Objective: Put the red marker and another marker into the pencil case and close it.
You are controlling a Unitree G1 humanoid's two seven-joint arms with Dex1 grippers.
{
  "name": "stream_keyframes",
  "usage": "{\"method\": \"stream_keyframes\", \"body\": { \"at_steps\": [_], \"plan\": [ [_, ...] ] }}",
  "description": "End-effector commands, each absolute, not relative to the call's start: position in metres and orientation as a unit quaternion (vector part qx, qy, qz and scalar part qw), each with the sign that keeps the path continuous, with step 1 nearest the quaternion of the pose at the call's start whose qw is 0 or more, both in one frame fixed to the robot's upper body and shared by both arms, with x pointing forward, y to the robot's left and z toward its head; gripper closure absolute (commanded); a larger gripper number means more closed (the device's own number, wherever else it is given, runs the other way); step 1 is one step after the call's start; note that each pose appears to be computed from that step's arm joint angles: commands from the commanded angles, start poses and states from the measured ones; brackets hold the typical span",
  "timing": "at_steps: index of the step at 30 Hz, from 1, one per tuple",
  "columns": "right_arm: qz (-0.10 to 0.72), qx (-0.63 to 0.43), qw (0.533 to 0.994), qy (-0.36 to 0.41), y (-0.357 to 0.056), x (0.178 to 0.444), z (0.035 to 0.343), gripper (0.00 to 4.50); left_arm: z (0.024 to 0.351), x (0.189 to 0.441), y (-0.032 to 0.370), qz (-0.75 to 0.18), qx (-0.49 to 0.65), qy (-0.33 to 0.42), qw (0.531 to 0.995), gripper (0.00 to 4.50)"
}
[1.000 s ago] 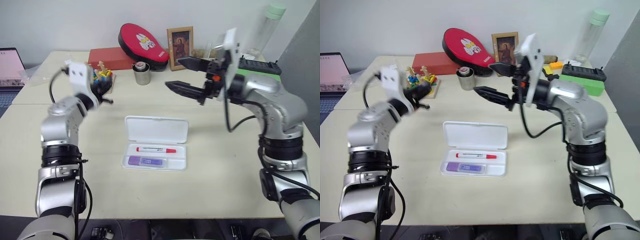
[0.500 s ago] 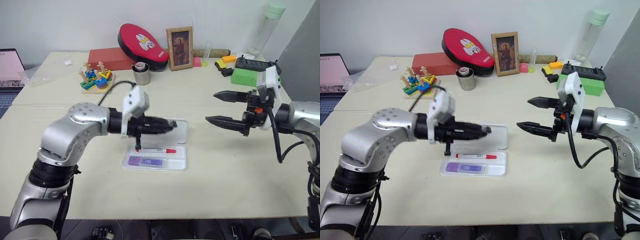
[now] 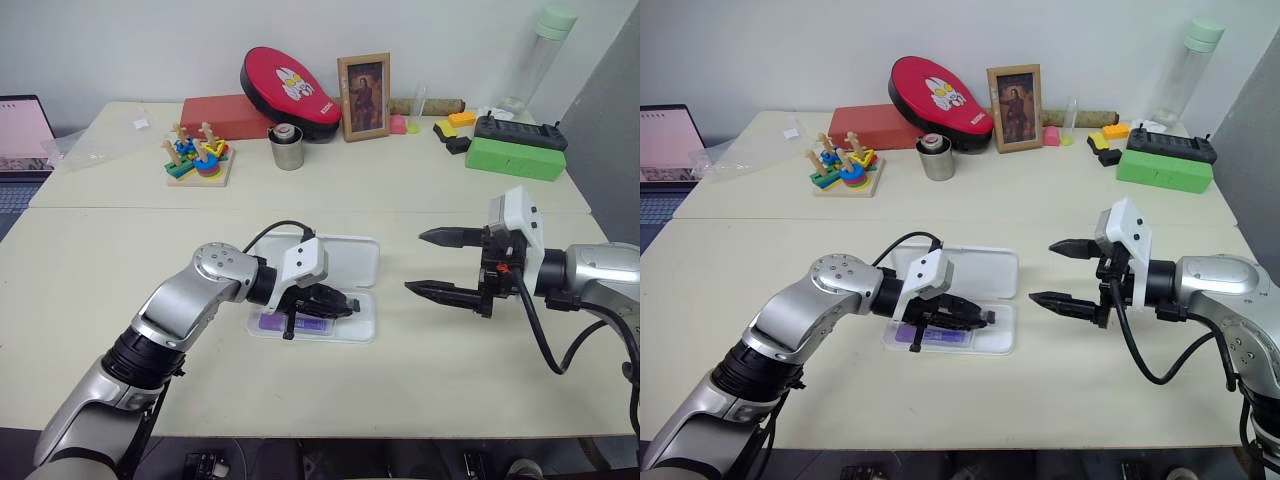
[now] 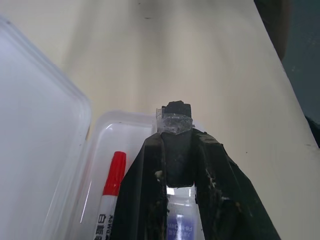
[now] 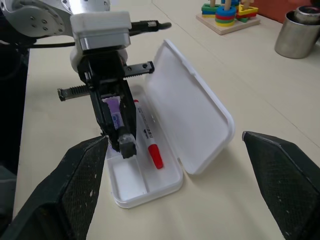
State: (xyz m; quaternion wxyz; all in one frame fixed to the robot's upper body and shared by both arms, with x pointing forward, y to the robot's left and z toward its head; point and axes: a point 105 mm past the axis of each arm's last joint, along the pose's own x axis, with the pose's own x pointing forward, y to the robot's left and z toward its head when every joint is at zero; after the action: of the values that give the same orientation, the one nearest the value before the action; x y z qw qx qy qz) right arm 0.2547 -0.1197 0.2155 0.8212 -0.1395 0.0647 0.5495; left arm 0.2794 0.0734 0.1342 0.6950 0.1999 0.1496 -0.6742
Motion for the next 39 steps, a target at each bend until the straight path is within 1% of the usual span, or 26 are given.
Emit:
{"method": "stream_keyframes", "body": {
  "at_steps": [1, 9, 20, 22, 29, 30, 31, 32, 39],
  "plan": [
    [0.561, -0.158, 0.809, 0.075, -0.117, 0.246, 0.211, 0.0, 0.133, 0.277, 0.07, -0.68, 0.211, 0.144, 0.688, 4.08],
    [0.567, -0.162, 0.804, 0.077, -0.115, 0.244, 0.209, 0.0, 0.12, 0.28, 0.063, -0.675, 0.221, 0.154, 0.687, 4.08],
    [0.565, -0.16, 0.806, 0.074, -0.112, 0.245, 0.209, 0.0, 0.118, 0.277, 0.057, -0.683, 0.217, 0.156, 0.68, 4.08],
    [0.565, -0.16, 0.806, 0.075, -0.113, 0.244, 0.209, 0.0, 0.119, 0.277, 0.057, -0.683, 0.217, 0.158, 0.68, 3.38],
    [0.562, -0.158, 0.808, 0.075, -0.113, 0.245, 0.208, 0.0, 0.121, 0.277, 0.06, -0.681, 0.212, 0.16, 0.683, 2.07],
    [0.563, -0.158, 0.808, 0.075, -0.113, 0.246, 0.209, 0.0, 0.122, 0.277, 0.06, -0.68, 0.212, 0.16, 0.683, 1.94],
    [0.563, -0.158, 0.808, 0.074, -0.113, 0.246, 0.209, 0.0, 0.122, 0.277, 0.06, -0.68, 0.211, 0.159, 0.684, 1.68],
    [0.563, -0.158, 0.808, 0.074, -0.113, 0.246, 0.209, 0.0, 0.123, 0.278, 0.059, -0.68, 0.209, 0.158, 0.685, 1.54],
    [0.563, -0.158, 0.808, 0.072, -0.112, 0.248, 0.21, 0.0, 0.127, 0.28, 0.057, -0.678, 0.204, 0.149, 0.691, 0.18]
  ]
}}
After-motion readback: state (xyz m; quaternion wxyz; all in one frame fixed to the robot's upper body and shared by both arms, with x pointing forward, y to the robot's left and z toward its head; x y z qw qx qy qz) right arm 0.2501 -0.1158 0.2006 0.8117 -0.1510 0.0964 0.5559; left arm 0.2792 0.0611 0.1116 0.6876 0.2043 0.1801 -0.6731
